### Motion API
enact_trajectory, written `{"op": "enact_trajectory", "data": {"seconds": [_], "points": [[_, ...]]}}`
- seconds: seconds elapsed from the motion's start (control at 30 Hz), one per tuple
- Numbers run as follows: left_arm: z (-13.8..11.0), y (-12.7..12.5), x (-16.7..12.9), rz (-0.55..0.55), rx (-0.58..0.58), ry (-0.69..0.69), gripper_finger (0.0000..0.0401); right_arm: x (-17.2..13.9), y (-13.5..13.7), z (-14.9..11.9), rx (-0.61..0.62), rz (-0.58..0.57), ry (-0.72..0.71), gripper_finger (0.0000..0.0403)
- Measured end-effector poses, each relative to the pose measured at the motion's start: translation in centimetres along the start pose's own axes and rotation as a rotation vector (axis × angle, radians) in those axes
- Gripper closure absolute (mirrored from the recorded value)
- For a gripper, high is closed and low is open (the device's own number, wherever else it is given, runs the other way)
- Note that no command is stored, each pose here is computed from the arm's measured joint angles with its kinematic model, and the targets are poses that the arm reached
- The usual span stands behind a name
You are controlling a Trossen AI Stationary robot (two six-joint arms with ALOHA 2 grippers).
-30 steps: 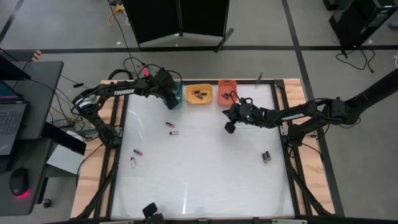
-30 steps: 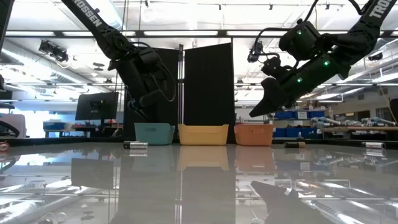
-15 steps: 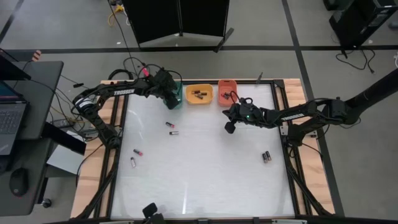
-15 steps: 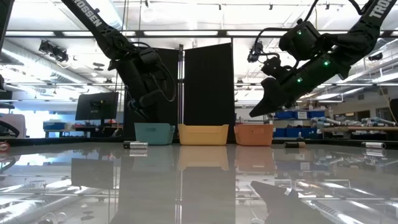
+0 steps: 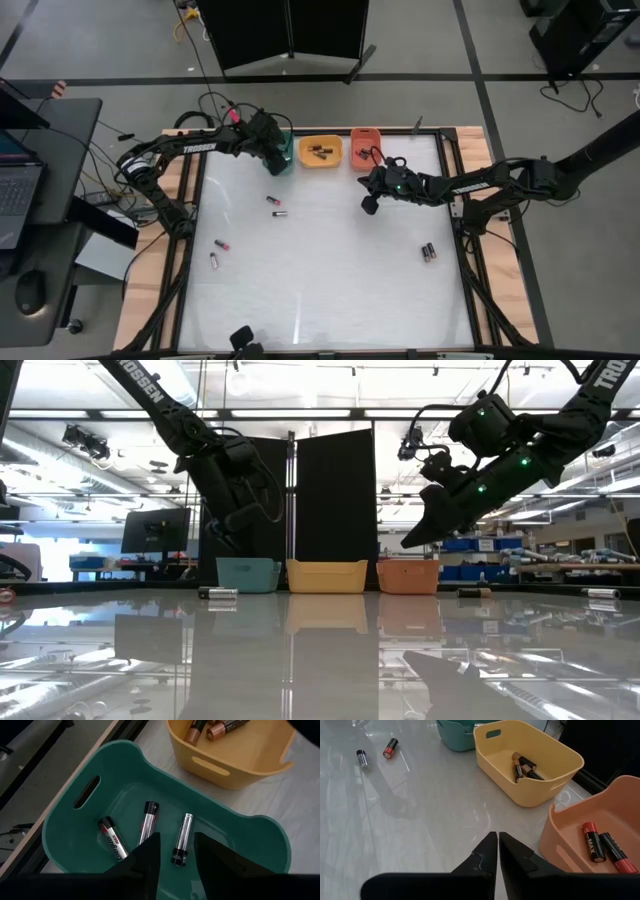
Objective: Sort batteries
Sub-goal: Put the brown battery into the yellow bin
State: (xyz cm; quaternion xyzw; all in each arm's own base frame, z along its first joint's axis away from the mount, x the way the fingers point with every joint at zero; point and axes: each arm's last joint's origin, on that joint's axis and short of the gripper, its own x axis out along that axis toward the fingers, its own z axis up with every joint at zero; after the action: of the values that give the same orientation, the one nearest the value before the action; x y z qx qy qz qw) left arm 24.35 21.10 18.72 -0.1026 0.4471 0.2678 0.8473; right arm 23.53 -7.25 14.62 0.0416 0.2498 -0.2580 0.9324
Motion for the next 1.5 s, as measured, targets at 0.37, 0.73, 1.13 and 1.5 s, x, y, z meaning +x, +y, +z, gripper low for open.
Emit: {"op": "enact_trajectory", "data": {"seconds": [0.37, 0.73, 1.13, 1.5], "points": [[1.3, -2.0, -1.2, -0.025, 0.060, -0.105, 0.0274, 0.0, 0.0, 0.0, 0.000, 0.000, -0.001, 0.0375], [2.3, -4.2, -4.6, -0.057, 0.115, -0.224, 0.0274, 0.0, 0.0, 0.0, 0.001, 0.000, -0.005, 0.0378], [3.0, -7.1, -5.5, -0.115, 0.180, -0.308, 0.0274, 0.0, 0.0, 0.0, 0.001, 0.000, -0.005, 0.0376], [2.6, -11.6, -6.0, -0.228, 0.274, -0.412, 0.0276, 0.0, 0.0, 0.0, 0.001, 0.000, -0.005, 0.0374]]}}
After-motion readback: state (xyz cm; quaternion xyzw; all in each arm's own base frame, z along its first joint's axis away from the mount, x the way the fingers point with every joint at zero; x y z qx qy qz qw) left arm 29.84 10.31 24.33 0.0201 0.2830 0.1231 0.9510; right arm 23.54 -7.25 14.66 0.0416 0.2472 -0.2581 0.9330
